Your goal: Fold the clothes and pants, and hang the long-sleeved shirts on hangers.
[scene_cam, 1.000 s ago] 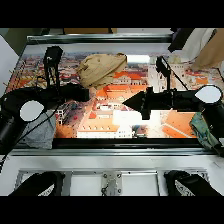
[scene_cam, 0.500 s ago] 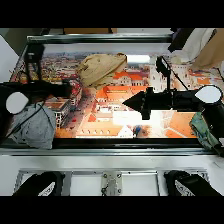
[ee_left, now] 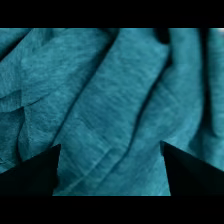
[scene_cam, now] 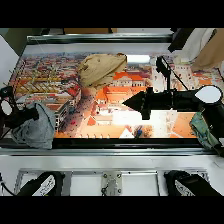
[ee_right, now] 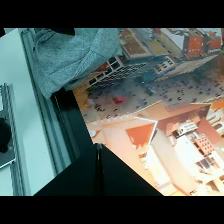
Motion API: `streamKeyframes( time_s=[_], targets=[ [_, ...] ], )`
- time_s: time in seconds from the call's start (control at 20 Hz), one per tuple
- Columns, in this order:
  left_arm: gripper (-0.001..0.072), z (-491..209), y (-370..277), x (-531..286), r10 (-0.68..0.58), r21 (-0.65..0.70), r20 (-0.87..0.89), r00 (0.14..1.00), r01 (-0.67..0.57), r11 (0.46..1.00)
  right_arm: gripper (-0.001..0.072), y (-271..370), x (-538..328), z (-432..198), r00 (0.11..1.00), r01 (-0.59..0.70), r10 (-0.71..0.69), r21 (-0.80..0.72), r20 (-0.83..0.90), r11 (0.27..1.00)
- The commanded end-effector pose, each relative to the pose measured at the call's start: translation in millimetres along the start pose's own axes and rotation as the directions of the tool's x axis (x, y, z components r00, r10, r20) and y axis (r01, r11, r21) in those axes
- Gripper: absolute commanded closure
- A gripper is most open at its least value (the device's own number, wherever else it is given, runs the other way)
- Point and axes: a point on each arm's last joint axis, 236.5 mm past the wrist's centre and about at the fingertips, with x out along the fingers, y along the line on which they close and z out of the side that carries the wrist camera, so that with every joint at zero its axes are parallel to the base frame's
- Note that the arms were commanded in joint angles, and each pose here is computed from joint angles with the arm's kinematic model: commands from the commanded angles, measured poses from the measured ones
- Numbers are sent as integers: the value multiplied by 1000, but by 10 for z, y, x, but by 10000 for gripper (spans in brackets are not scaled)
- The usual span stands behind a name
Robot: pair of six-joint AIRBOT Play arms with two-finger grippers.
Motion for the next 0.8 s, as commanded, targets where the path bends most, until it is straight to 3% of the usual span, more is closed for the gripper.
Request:
streamKeyframes(
  time_s=[0.0, 0.05, 0.1, 0.2, 0.35, 0.45, 0.55, 0.75],
  targets=[
    [4, -249, 146, 392, 19, -36, -129, 992, -24, 999, 688, 1, 3, -4, 1000, -1, 1, 1, -1, 1000],
    [44, -261, 143, 416, 19, -36, -136, 990, -24, 999, 689, 0, 3, -3, 1000, -1, 1, 1, -1, 1000],
    [202, -256, 127, 411, 12, -41, -134, 991, -18, 999, 688, 0, 3, -3, 1000, -1, 1, 1, -1, 1000],
    [691, -150, 9, 273, -45, -63, -91, 995, 39, 997, 688, 1, 3, -3, 1000, -1, 1, 1, -1, 1000],
    [692, 102, -516, -410, -232, 36, 51, 971, 230, 972, 688, 46, 4, 64, 999, -20, 20, 16, 27, 1000],
    [691, 61, -1065, -1064, -390, 165, 109, 914, 370, 914, 688, 211, -19, 256, 990, -95, 89, 52, 109, 994],
    [691, -112, -1581, -1646, -524, 323, 141, 840, 462, 826, 688, 326, -46, 356, 979, -148, 138, 60, 150, 987],
    [691, -656, -2557, -2531, -740, 575, 113, 663, 564, 593, 688, 292, -128, 331, 979, -154, 143, 67, 146, 986]
  ],
)
